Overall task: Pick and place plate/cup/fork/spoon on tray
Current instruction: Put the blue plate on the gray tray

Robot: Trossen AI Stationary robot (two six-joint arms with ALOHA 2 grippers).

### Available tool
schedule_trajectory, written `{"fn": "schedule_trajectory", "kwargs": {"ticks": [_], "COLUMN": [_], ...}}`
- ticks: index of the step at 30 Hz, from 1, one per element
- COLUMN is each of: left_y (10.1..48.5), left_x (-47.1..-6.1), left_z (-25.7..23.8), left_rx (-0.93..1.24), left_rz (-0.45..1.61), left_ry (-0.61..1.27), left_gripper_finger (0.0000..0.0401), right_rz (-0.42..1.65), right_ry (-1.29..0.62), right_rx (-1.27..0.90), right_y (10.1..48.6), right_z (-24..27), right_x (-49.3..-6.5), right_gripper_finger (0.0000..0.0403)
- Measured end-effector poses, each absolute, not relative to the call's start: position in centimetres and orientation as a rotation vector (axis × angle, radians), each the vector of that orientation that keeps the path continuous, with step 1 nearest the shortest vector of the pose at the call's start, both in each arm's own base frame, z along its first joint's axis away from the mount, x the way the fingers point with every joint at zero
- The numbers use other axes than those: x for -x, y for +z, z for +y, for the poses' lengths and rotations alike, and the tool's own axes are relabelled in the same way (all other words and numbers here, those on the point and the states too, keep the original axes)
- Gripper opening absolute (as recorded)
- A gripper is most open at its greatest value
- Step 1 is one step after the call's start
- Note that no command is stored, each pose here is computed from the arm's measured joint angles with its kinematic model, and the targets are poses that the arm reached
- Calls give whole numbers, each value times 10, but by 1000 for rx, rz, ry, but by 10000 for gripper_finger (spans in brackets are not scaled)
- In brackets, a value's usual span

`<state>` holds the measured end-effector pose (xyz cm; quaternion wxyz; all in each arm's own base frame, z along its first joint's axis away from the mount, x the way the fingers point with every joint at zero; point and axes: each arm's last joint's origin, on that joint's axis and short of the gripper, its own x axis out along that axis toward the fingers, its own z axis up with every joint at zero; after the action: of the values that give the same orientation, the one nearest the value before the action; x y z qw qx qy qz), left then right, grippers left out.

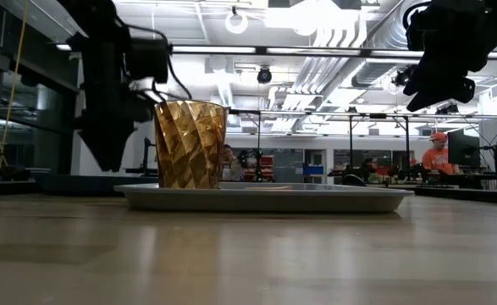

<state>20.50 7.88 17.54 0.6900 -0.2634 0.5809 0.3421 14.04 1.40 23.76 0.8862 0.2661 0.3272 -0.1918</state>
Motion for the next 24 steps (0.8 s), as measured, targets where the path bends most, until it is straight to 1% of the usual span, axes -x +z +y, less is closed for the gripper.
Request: {"fn": "schedule_trajectory", "kwargs": {"ticks": [3,8,10,12,14,15,16,17,20,22,24], "left_y": [162,146,142,141,141,142,144,148,167,189,217], "left_x": [-208,-211,-212,-212,-213,-212,-211,-210,-206,-202,-202], "left_z": [87,92,92,93,93,94,94,95,97,97,99], "left_rx": [551,491,470,447,416,402,389,388,398,391,386], "left_rz": [1364,1462,1486,1495,1503,1501,1497,1482,1443,1405,1319], "left_ry": [772,718,697,673,646,632,617,610,611,608,615], "left_gripper_finger": [149,149,143,121,81,55,31,19,18,11,4], "right_rz": [659,625,612,601,593,589,582,573,556,547,538], "right_ry": [-439,-497,-517,-529,-532,-533,-536,-542,-541,-540,-548], "right_rx": [-573,-616,-638,-657,-670,-676,-683,-687,-692,-694,-691], "right_y": [238,238,238,238,239,239,239,240,241,241,242], "right_z": [13,12,12,11,11,11,11,11,11,11,11], "right_x": [-140,-140,-140,-141,-141,-141,-141,-141,-143,-143,-143], "right_gripper_finger": [195,195,195,195,195,195,195,195,195,195,195]}}
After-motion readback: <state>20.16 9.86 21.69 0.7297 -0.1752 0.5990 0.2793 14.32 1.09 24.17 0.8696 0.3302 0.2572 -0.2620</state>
